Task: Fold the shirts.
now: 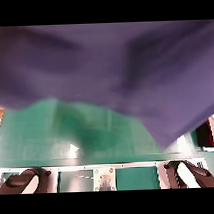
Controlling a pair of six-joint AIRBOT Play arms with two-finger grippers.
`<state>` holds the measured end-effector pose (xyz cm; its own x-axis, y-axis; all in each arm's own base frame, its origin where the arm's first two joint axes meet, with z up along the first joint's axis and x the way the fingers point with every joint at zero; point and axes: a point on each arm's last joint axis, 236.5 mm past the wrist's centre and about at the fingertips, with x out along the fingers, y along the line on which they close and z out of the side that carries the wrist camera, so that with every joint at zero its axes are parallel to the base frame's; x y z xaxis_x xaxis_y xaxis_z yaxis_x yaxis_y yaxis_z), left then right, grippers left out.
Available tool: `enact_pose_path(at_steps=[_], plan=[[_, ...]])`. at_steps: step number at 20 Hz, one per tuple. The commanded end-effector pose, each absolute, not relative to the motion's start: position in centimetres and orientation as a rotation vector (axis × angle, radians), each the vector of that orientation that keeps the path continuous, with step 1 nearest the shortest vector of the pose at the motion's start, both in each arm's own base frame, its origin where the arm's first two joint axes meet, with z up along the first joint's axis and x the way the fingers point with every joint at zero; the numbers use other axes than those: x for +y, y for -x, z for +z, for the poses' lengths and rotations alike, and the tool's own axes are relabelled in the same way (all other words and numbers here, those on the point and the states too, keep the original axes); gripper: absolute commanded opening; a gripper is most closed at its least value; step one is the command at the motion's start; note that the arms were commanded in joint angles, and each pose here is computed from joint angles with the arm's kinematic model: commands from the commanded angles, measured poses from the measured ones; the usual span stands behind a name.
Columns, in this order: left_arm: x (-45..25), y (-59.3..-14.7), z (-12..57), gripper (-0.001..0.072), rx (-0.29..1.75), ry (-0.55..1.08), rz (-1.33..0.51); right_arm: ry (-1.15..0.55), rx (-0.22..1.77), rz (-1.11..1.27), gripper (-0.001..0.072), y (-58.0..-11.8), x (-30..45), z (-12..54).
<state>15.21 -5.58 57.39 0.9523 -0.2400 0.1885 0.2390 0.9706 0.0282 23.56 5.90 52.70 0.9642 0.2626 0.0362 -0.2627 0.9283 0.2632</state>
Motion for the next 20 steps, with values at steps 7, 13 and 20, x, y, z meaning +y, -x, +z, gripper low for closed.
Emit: enact_pose_path(at_steps=[7, 13, 20], plan=[[-6.1, -36.7, 33.9, 0.0022, 0.494, 0.209, -0.211, -0.523, 0.434, 0.171, 0.0017, -35.9, 0.4, 30.2], [-7.6, -50.6, 9.0, 0.0022, 0.921, 0.379, -0.166, -0.721, 0.701, 0.025, 0.0018, -45.1, -4.6, 7.9], [-6.0, -58.2, 5.9, 0.0022, 0.716, 0.456, -0.087, -0.77, 0.671, 0.196, 0.0017, -55.8, -1.3, 3.5]])
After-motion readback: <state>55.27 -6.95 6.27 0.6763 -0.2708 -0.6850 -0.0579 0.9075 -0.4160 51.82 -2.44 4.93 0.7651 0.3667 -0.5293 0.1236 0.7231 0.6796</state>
